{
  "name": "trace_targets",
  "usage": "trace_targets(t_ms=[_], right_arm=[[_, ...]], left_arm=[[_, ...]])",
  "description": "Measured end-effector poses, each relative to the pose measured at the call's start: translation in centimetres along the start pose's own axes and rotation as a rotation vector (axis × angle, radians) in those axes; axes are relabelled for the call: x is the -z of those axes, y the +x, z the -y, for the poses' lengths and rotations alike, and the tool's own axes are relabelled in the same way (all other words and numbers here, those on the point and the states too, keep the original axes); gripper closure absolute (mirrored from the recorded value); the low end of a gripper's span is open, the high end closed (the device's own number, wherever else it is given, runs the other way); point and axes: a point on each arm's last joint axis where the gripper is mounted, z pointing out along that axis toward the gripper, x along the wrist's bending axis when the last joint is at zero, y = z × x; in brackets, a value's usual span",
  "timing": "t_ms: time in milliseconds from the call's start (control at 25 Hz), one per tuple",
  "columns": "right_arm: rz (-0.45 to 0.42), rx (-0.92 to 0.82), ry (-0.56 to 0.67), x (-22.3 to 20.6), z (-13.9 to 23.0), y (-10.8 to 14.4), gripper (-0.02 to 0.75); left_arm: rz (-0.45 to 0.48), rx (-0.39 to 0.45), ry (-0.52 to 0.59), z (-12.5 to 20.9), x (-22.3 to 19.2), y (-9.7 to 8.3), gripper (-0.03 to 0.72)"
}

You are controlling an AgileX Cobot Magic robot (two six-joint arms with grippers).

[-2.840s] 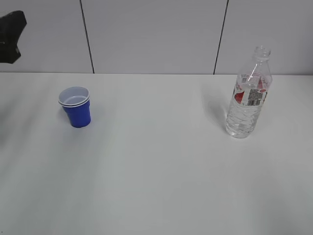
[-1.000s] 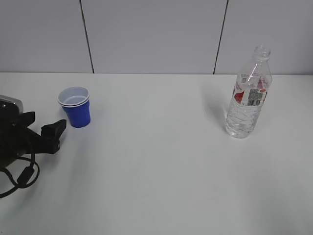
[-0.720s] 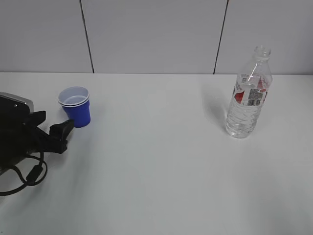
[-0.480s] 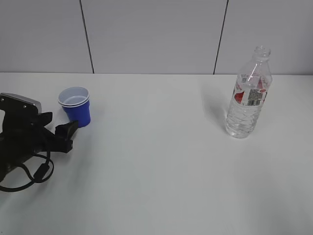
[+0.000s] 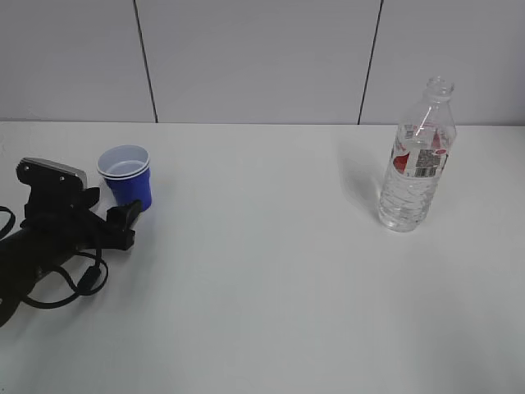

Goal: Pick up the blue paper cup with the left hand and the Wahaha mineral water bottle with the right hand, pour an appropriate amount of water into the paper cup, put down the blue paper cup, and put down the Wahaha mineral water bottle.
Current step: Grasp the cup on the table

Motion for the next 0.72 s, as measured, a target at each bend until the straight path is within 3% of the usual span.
trace_targets(t_ms=[720], right_arm=[[-0.008, -0.004, -0.002, 0.0, 0.0, 0.1, 0.15]], left_arm=[[-0.033, 0.013, -0.026, 0.0, -1.6, 0.4, 0.12]])
